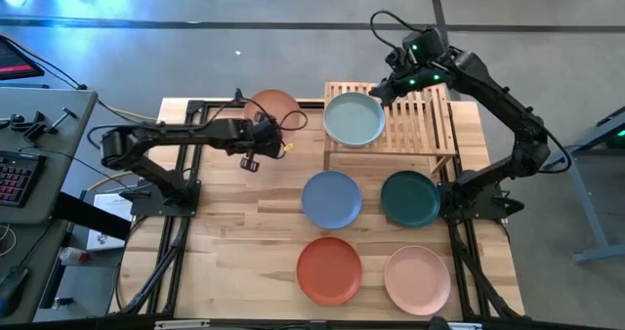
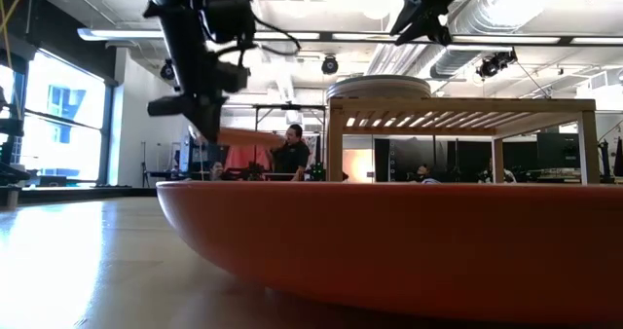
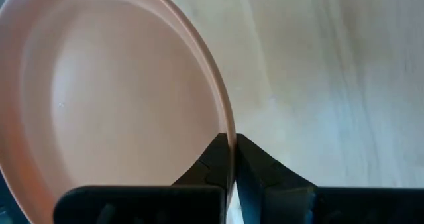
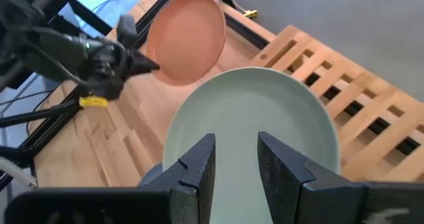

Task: Place and stack plates onto a shelf
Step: Stack the light brown plate on top of the light blue

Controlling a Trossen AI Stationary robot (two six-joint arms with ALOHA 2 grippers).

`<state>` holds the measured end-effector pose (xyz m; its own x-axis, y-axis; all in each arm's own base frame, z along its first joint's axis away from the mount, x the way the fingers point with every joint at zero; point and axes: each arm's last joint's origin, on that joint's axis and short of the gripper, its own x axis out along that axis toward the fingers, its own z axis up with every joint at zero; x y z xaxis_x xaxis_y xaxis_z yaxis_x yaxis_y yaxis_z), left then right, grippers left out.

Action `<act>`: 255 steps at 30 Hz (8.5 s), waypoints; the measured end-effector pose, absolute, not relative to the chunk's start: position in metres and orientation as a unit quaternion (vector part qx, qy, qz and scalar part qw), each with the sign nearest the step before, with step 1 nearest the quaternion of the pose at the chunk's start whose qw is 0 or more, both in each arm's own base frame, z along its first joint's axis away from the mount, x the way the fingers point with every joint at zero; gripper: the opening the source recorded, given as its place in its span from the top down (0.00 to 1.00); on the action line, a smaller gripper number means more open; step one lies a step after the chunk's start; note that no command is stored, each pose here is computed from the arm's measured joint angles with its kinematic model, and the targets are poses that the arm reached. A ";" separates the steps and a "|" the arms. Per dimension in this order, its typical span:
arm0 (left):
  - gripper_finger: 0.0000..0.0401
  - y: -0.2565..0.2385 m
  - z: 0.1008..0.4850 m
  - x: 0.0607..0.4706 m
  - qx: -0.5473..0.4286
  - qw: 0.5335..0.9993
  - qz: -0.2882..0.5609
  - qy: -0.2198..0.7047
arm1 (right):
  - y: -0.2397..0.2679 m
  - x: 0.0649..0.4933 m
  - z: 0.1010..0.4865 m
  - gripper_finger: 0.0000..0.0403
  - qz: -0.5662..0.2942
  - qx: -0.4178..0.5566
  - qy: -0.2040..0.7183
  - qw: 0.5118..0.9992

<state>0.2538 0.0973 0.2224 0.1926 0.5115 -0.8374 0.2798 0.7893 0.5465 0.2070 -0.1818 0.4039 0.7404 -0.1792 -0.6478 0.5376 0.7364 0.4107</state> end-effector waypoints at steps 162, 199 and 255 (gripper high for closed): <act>0.72 -0.040 0.321 0.230 0.362 0.836 0.114 0.395 | -0.066 0.318 0.367 1.00 -0.324 0.371 0.297 0.818; 0.72 0.031 0.324 0.231 0.237 0.813 0.340 0.408 | -0.220 0.194 0.372 1.00 -0.270 0.424 0.341 0.794; 0.72 0.063 0.329 0.232 0.166 0.827 0.389 0.371 | -0.234 0.216 0.337 0.81 -0.233 0.395 0.421 0.783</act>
<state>0.2318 0.0631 0.3292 0.4222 0.7664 -0.4842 -0.5194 0.6423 0.5637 0.2156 -0.2339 0.3371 0.5372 -0.0328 -0.8428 0.6970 0.5801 0.4216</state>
